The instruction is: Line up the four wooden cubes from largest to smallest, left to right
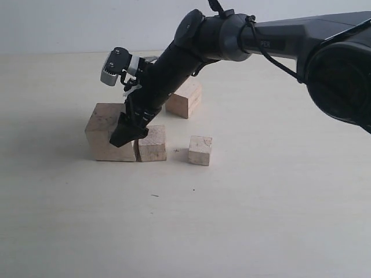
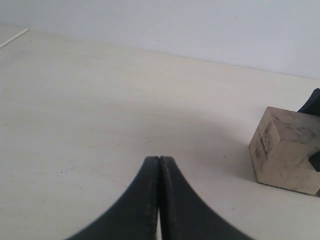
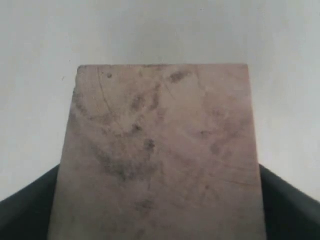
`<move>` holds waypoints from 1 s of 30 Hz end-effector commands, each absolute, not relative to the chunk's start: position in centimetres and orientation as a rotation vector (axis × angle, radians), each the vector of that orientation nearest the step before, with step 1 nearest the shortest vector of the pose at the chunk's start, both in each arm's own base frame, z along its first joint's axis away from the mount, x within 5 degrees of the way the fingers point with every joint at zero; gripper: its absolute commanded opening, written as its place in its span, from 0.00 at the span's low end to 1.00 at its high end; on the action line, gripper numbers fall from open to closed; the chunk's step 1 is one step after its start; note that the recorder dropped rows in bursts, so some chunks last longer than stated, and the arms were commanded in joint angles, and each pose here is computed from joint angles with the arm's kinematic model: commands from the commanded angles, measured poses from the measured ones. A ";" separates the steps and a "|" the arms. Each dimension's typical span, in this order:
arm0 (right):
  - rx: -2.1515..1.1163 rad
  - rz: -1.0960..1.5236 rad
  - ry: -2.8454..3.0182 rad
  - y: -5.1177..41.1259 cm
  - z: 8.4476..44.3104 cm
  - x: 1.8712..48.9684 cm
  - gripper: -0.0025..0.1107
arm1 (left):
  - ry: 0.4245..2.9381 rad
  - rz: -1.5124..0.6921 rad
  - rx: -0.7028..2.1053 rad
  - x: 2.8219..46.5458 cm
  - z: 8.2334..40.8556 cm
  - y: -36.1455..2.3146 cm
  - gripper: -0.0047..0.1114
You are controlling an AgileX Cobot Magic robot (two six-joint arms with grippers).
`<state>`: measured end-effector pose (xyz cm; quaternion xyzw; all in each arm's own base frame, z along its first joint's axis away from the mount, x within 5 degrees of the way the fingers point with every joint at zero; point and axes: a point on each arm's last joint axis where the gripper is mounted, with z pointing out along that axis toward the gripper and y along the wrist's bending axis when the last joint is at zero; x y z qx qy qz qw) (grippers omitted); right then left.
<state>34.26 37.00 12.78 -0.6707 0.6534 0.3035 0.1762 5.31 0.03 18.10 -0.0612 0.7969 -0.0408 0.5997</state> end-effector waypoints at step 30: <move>-1.935 0.698 1.782 36.4 14.8 34.9 0.84 | 1.837 -0.096 -0.132 5.3 18.1 0.0 0.04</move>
